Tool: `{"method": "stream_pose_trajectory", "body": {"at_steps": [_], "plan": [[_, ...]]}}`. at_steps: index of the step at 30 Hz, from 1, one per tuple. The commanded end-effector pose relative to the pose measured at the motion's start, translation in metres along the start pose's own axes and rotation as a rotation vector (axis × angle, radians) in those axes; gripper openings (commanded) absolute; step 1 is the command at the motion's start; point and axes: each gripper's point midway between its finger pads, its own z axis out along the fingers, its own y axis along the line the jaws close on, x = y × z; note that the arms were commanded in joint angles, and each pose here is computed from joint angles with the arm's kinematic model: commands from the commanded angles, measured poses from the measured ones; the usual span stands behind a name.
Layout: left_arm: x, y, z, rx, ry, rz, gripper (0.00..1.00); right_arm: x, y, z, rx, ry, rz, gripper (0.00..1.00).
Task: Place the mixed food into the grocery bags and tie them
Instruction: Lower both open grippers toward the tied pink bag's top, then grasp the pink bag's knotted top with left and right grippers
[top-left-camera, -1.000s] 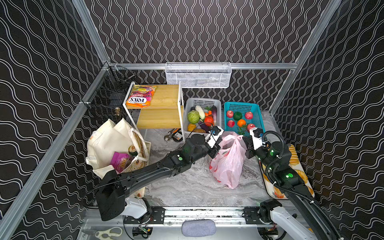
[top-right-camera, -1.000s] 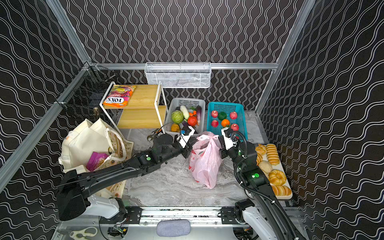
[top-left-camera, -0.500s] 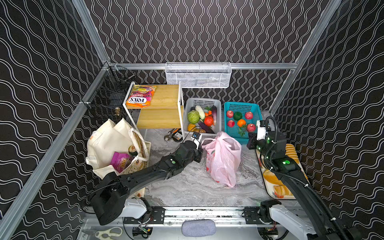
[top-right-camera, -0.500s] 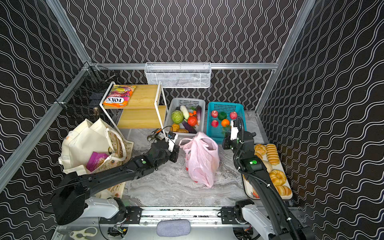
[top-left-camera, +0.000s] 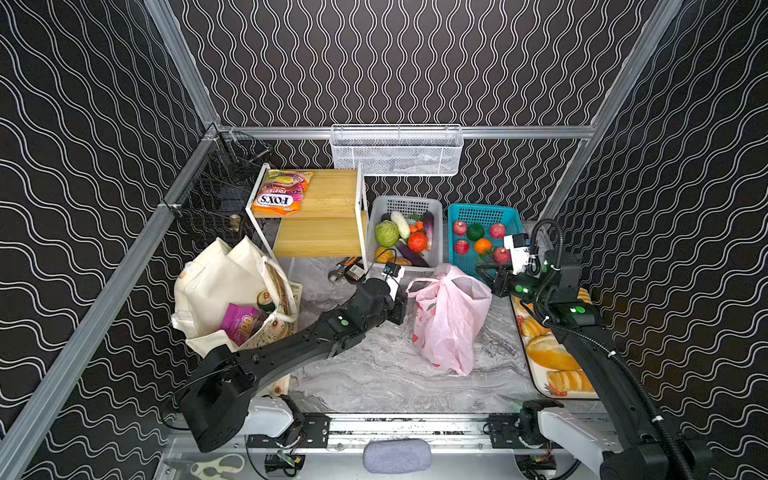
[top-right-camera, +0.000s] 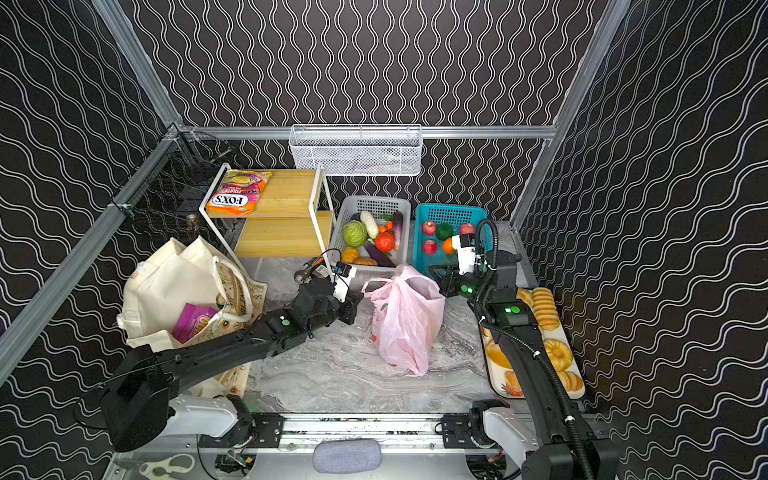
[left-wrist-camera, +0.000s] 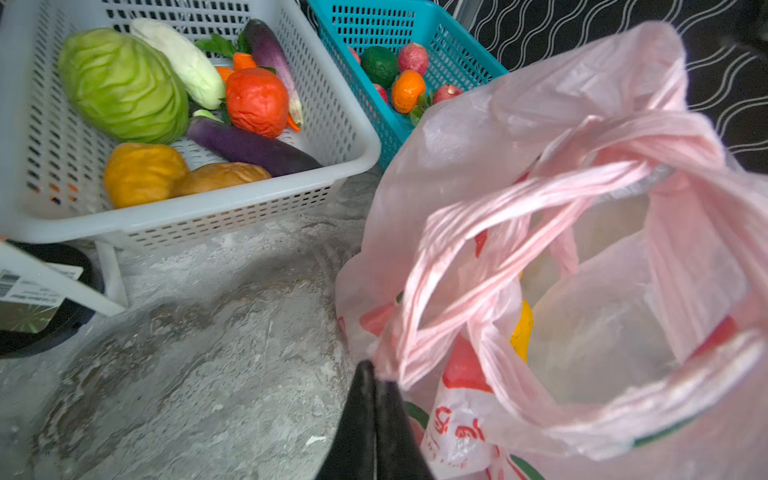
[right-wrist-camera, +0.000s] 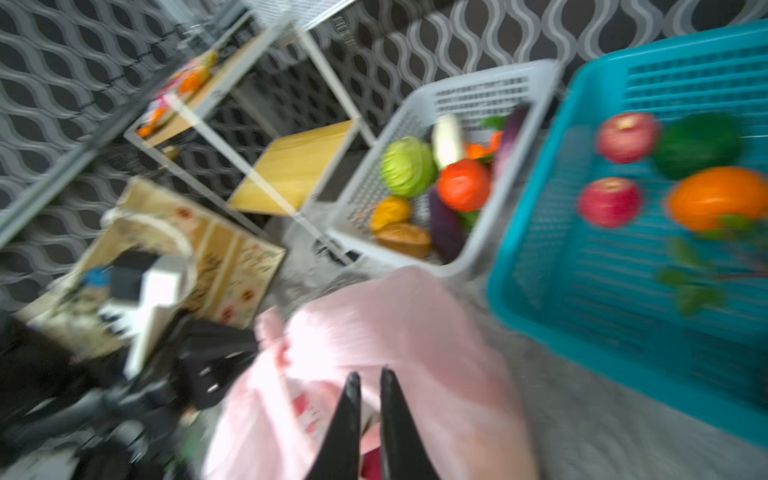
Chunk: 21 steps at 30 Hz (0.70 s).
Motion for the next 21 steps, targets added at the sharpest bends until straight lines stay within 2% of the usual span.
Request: {"method": "stream_pose_trajectory", "body": {"at_steps": [1, 4, 8, 12, 16, 19, 21], "plan": [[-0.015, -0.012, -0.003, 0.056, -0.030, 0.027, 0.33, 0.012, 0.029, -0.005, -0.154, 0.052, 0.019, 0.14], [-0.026, -0.010, -0.010, 0.030, -0.049, 0.030, 0.57, 0.022, 0.024, -0.006, -0.131, 0.095, 0.042, 0.14], [-0.045, -0.011, -0.025, 0.021, -0.111, 0.058, 0.72, 0.032, 0.019, -0.003, -0.116, 0.128, 0.082, 0.17], [-0.064, -0.017, -0.041, 0.038, -0.174, 0.078, 0.78, 0.032, 0.014, -0.001, -0.101, 0.126, 0.090, 0.18], [-0.086, -0.036, -0.048, 0.115, -0.199, 0.091, 0.82, 0.031, 0.015, 0.001, -0.109, 0.126, 0.096, 0.18], [-0.099, -0.060, -0.041, 0.218, -0.148, 0.098, 0.87, 0.032, 0.014, 0.002, -0.107, 0.128, 0.100, 0.18], [-0.095, -0.072, -0.029, 0.259, -0.004, 0.078, 0.88, 0.031, 0.013, 0.002, -0.097, 0.125, 0.105, 0.18]]}}
